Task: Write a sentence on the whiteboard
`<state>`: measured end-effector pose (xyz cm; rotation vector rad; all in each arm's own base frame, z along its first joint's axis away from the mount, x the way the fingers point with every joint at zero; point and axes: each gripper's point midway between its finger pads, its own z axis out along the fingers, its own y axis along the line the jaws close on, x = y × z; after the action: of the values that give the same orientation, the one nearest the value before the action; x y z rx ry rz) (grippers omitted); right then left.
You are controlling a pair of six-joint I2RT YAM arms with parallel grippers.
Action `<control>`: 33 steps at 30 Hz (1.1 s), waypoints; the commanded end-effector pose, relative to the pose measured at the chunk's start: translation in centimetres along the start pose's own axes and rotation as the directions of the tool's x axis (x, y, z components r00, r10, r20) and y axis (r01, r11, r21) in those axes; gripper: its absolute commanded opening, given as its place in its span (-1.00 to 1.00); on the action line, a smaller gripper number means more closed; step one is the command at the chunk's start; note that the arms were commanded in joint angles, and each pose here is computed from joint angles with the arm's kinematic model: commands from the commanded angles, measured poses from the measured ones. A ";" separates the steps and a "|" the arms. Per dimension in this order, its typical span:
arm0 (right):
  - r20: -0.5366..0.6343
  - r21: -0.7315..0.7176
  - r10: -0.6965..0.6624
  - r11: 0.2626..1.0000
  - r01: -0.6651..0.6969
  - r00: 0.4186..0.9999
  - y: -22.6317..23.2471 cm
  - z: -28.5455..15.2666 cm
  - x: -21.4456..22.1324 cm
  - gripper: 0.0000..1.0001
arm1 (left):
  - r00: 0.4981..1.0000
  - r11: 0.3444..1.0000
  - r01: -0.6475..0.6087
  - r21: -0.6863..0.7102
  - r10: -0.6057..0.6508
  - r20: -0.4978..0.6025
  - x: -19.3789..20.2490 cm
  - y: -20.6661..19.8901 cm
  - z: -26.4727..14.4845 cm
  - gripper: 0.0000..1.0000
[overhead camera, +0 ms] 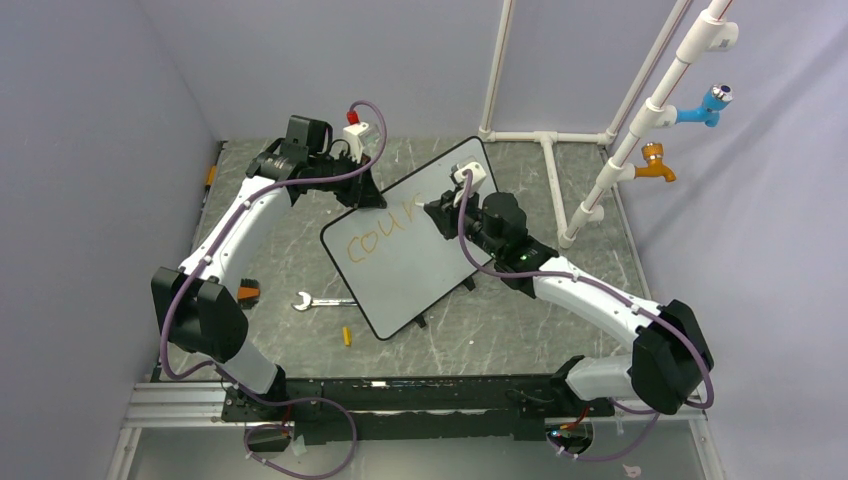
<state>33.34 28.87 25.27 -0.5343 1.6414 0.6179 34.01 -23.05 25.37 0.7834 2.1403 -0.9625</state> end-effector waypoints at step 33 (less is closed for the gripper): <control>0.023 0.089 -0.032 0.996 0.030 0.999 -1.6 1.2 -2.6 -1.00 | 0.996 0.997 -0.066 -0.050 0.063 -0.061 1.2 1.1 0.7 -1.00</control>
<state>34.97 28.42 26.54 -0.4978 1.6539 0.5367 34.05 -23.00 25.30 0.7811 2.1439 -0.9577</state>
